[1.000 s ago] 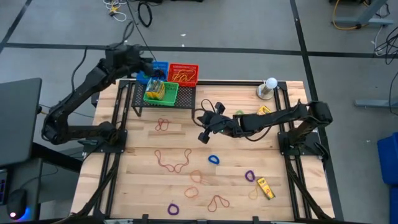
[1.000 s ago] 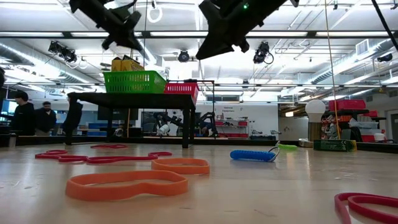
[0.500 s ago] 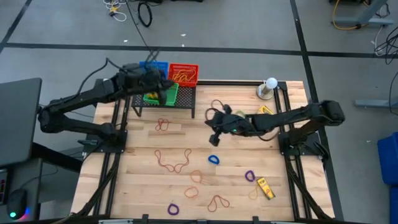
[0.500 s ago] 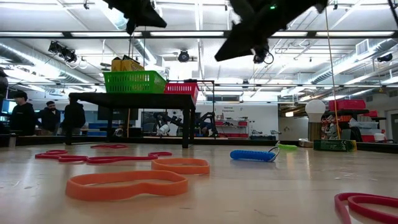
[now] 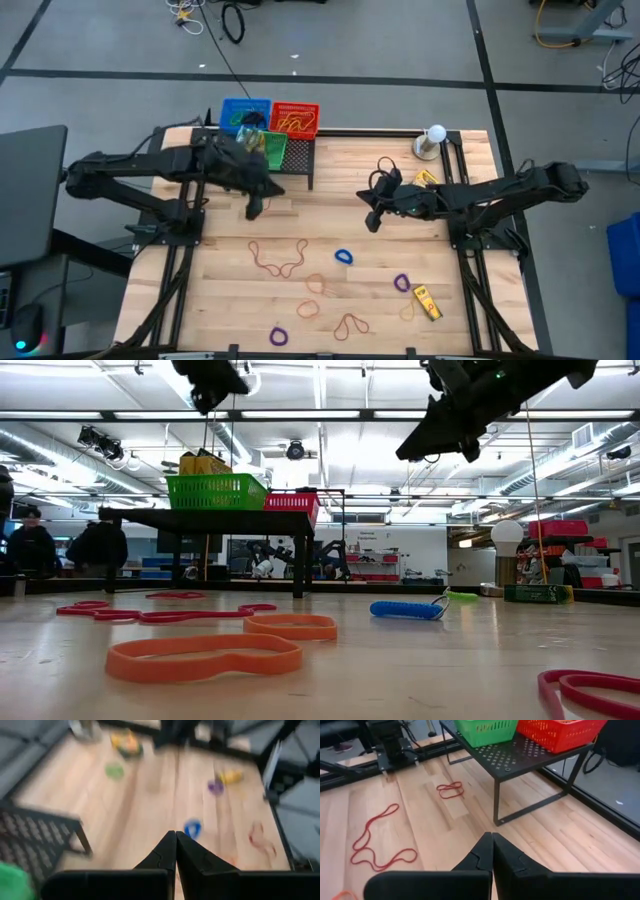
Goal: Pick & Place Office Desk Supplies
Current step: Put the red rubber band into the red bin
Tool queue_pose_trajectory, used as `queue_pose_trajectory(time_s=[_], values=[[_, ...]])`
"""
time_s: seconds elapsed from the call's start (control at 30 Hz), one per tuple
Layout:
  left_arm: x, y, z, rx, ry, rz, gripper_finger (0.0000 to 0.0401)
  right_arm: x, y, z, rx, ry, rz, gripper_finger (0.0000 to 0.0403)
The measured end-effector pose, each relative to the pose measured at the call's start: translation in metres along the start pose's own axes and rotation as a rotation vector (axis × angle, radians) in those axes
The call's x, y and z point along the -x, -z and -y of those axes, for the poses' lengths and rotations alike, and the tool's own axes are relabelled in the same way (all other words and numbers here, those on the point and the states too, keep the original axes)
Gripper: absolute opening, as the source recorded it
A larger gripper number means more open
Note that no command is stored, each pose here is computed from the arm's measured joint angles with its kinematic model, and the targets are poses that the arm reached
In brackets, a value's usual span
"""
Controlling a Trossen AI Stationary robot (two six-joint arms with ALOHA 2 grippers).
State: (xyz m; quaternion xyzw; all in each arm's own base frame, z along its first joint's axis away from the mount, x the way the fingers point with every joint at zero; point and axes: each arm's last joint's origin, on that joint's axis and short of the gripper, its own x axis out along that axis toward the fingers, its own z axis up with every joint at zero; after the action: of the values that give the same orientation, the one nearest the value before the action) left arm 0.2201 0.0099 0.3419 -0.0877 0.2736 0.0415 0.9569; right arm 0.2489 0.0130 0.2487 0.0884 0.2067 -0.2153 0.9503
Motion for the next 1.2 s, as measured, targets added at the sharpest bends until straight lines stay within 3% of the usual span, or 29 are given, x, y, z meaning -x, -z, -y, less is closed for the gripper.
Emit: queue_pose_trajectory(time_s=[0.23,0.43,0.63,0.8,1.0,1.2], values=[[-0.035,0.029,0.030,-0.013,0.052,-0.299,0.0019,-0.001,0.002,0.000,0.025,0.003,-0.010,0.0003],[-0.064,0.059,0.063,-0.120,0.103,-0.524,0.0055,-0.001,0.002,0.000,0.073,-0.002,-0.012,0.0003],[-0.090,0.087,0.088,-0.231,0.083,-0.655,0.0100,-0.001,0.003,-0.001,0.101,-0.025,-0.030,0.0011],[-0.112,0.108,0.104,-0.253,0.080,-0.722,0.0119,-0.001,0.004,-0.001,0.137,-0.055,-0.043,0.0013],[-0.131,0.127,0.113,-0.277,0.045,-0.748,0.0105,-0.001,0.004,-0.002,0.178,-0.067,-0.051,0.0014],[-0.129,0.158,0.098,-0.235,-0.004,-0.836,0.0085,-0.001,0.004,-0.002,0.186,-0.073,-0.052,0.0015]])
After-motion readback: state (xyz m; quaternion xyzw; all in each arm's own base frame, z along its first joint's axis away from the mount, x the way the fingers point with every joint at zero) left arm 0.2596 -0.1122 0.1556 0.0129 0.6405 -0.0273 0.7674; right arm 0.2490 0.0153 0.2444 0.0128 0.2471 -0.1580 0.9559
